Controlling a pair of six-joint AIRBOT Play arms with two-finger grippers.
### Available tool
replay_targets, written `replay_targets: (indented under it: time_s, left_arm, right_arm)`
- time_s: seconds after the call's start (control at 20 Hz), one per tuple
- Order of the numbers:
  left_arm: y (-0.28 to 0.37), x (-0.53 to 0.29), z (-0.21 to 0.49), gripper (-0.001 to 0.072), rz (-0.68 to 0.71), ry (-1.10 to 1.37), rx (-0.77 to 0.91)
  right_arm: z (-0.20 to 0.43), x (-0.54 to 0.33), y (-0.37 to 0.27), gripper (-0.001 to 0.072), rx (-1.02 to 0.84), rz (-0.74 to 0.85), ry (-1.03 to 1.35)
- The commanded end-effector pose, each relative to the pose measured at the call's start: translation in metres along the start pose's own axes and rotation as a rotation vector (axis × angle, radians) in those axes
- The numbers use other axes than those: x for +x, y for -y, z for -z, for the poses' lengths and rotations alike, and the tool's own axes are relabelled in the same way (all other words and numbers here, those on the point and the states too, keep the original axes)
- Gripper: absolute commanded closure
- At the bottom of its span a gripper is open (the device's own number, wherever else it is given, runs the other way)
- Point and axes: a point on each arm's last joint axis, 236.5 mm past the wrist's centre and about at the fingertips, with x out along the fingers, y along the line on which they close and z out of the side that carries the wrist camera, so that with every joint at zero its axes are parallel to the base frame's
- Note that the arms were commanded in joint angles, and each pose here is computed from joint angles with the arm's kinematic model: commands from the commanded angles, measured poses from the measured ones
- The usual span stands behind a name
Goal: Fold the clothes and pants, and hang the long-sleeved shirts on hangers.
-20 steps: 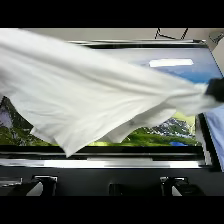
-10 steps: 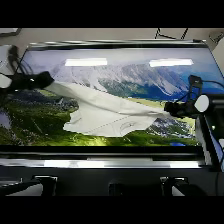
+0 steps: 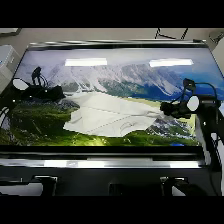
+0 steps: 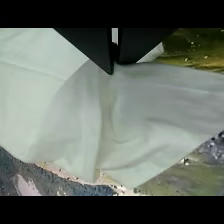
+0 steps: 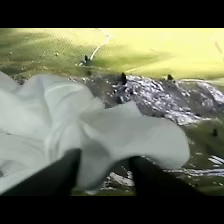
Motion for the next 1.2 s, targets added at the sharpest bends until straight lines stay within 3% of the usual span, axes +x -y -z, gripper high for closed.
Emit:
replay_targets:
  time_s: [0.0,0.2,0.5,0.6,0.75,0.95,1.05,1.1,1.15]
  left_arm:
    - [-0.019,-0.028,0.013,0.0687,0.010,-0.108,-0.008]
    - [-0.029,-0.055,0.020,0.0687,0.027,-0.177,0.027]
    - [-0.031,-0.056,0.023,0.0671,0.032,-0.194,0.065]
    - [-0.032,-0.056,0.023,0.0512,0.032,-0.195,0.070]
    - [-0.032,-0.056,0.023,0.0583,0.031,-0.193,0.070]
    - [-0.031,-0.056,0.026,0.0564,0.034,-0.204,0.070]
    - [-0.028,-0.056,0.038,0.0357,0.045,-0.252,0.073]
    - [-0.026,-0.053,0.048,0.0285,0.051,-0.290,0.072]
    - [-0.025,-0.050,0.065,0.0275,0.063,-0.345,0.083]
  right_arm:
    - [-0.033,-0.023,-0.012,0.0063,-0.008,-0.029,0.086]
    - [-0.078,-0.097,-0.050,0.0063,-0.116,-0.138,0.190]
    - [0.051,-0.076,-0.109,0.0103,-0.129,-0.456,-0.304]
    - [0.097,-0.048,-0.102,0.0103,-0.063,-0.462,-0.447]
    - [0.163,-0.014,-0.119,0.0104,0.118,-0.560,-0.595]
    - [0.217,0.020,-0.162,0.0100,0.084,-0.567,-0.551]
    - [0.215,0.029,-0.181,0.0099,0.102,-0.578,-0.495]
    - [0.212,0.032,-0.188,0.0099,0.130,-0.589,-0.477]
    - [0.207,0.033,-0.192,0.0099,0.134,-0.609,-0.465]
